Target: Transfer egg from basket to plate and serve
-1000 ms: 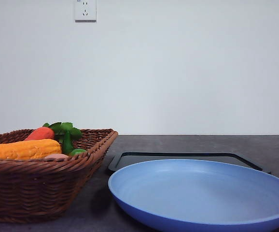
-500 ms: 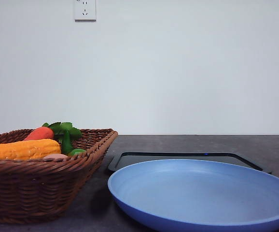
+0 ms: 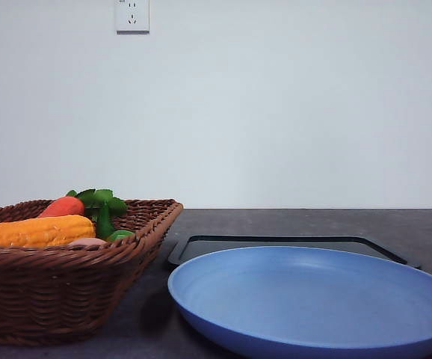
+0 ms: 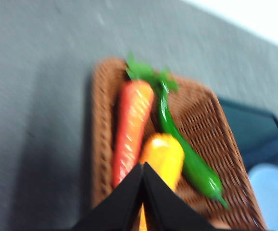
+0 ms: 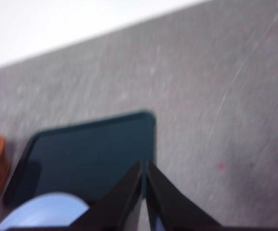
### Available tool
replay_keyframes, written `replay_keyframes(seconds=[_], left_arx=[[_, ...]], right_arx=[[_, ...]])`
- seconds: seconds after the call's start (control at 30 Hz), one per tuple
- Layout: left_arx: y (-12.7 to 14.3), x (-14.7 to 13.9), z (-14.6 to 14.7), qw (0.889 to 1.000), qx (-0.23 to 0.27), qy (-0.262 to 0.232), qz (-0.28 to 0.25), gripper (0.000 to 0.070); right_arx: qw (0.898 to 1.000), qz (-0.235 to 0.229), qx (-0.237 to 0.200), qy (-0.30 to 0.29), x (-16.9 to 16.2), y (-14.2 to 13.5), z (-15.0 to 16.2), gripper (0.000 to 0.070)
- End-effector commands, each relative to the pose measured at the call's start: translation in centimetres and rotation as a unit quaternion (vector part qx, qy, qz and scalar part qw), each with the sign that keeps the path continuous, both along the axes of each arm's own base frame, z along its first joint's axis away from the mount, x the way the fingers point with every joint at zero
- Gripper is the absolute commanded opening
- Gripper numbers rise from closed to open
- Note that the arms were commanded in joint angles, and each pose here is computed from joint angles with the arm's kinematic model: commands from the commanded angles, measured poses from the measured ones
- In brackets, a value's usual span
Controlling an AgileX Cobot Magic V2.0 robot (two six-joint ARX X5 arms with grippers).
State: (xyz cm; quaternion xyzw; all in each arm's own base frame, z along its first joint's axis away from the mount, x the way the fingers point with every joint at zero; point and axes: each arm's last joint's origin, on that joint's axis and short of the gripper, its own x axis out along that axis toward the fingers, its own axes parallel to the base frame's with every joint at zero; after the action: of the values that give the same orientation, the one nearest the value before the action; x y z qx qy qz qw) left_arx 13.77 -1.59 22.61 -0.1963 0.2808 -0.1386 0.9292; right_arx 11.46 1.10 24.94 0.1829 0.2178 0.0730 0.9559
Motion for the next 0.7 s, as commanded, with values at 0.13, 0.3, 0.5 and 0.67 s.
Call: replay_keyframes(seconds=[0.13, 0.3, 0.5, 0.67], left_arx=[[-1.4, 2.6, 1.0, 0.993, 0.001, 0.058, -0.105, 0.0], [-3.3, 4.2, 1.0, 0.976, -0.016, 0.108, -0.188, 0.0], [-5.5, 5.2, 0.2, 0.957, -0.025, 0.132, -0.257, 0.0061], [-6.8, 5.6, -0.5, 0.951, -0.028, 0.145, -0.273, 0.0315]], right_arx=[[0.994, 0.071, -0.024, 0.075, 2.0, 0.4, 0.9, 0.0], [0.978, 0.136, 0.005, 0.158, 3.6, 0.9, -0.5, 0.0], [0.955, 0.169, 0.04, 0.241, 5.3, 1.2, -2.6, 0.0123], [0.935, 0.181, 0.056, 0.299, 6.5, 1.6, -4.5, 0.0249]])
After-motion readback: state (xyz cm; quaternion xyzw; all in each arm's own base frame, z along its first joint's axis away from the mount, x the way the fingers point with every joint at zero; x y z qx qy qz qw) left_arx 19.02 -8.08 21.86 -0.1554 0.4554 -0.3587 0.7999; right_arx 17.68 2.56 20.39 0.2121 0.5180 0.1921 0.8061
